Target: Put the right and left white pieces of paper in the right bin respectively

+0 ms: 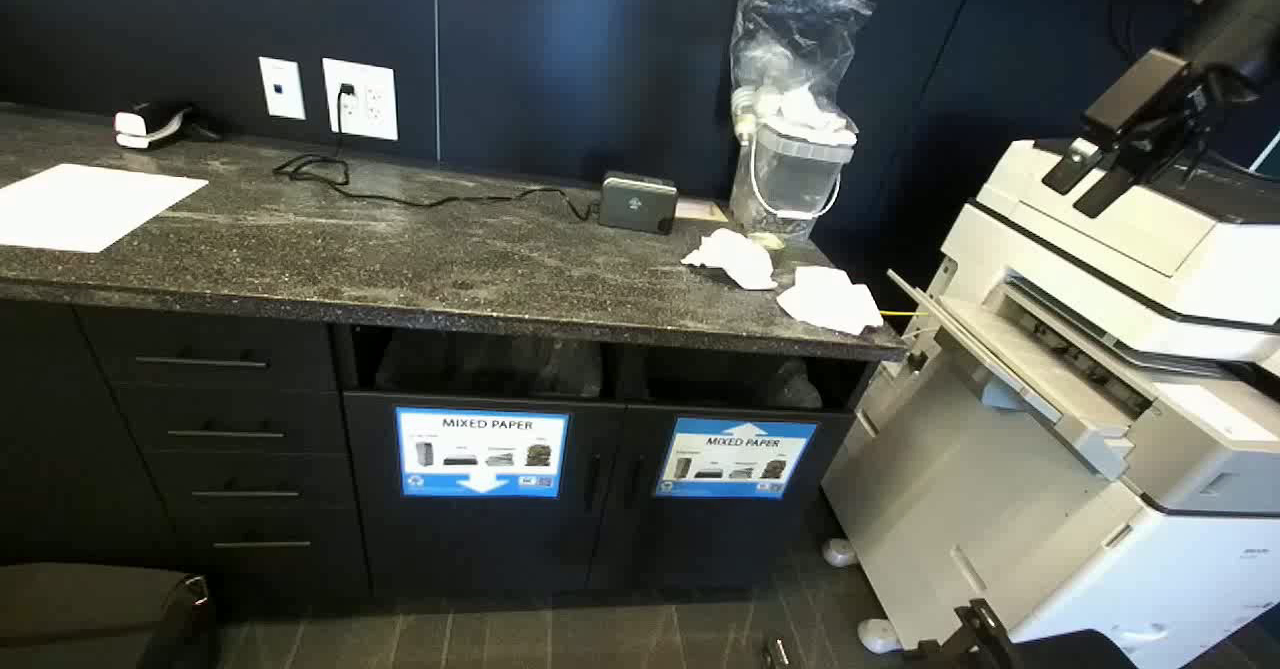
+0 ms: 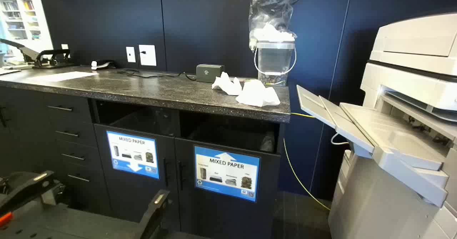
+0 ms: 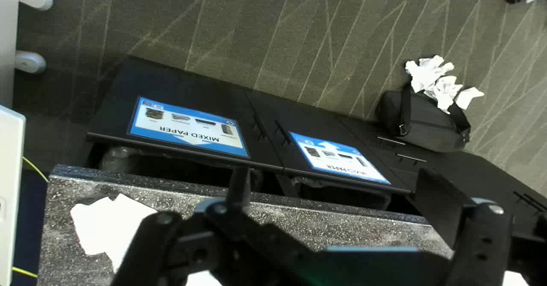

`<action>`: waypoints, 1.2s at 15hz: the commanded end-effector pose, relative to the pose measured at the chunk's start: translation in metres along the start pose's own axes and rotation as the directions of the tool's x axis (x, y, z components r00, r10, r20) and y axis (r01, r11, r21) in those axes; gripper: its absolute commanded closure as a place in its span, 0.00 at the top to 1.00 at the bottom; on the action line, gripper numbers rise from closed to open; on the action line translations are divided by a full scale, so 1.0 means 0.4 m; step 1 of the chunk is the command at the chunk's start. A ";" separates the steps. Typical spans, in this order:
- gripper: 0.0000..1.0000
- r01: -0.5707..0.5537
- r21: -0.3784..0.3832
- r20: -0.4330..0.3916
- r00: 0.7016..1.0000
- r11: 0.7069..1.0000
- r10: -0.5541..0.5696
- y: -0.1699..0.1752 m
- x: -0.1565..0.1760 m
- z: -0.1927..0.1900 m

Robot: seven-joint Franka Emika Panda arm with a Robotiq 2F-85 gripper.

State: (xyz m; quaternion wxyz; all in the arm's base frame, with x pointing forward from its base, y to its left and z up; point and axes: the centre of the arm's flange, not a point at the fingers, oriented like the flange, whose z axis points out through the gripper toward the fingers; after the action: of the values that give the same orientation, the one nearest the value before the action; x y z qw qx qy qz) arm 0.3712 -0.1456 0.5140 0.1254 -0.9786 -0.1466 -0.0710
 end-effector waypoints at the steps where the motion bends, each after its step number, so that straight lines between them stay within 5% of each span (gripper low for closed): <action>1: 1.00 0.000 -0.003 -0.004 1.000 1.000 0.000 0.001 0.002 -0.005; 11: 1.00 0.019 -0.048 0.005 1.000 0.999 -0.019 -0.003 0.033 0.045; 18: 1.00 0.094 -0.129 -0.123 0.986 0.987 -0.110 -0.020 0.160 0.198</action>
State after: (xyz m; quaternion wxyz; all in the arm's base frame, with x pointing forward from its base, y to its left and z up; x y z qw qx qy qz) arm 0.4116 -0.1105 0.4712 0.0801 -0.9752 -0.1728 -0.1124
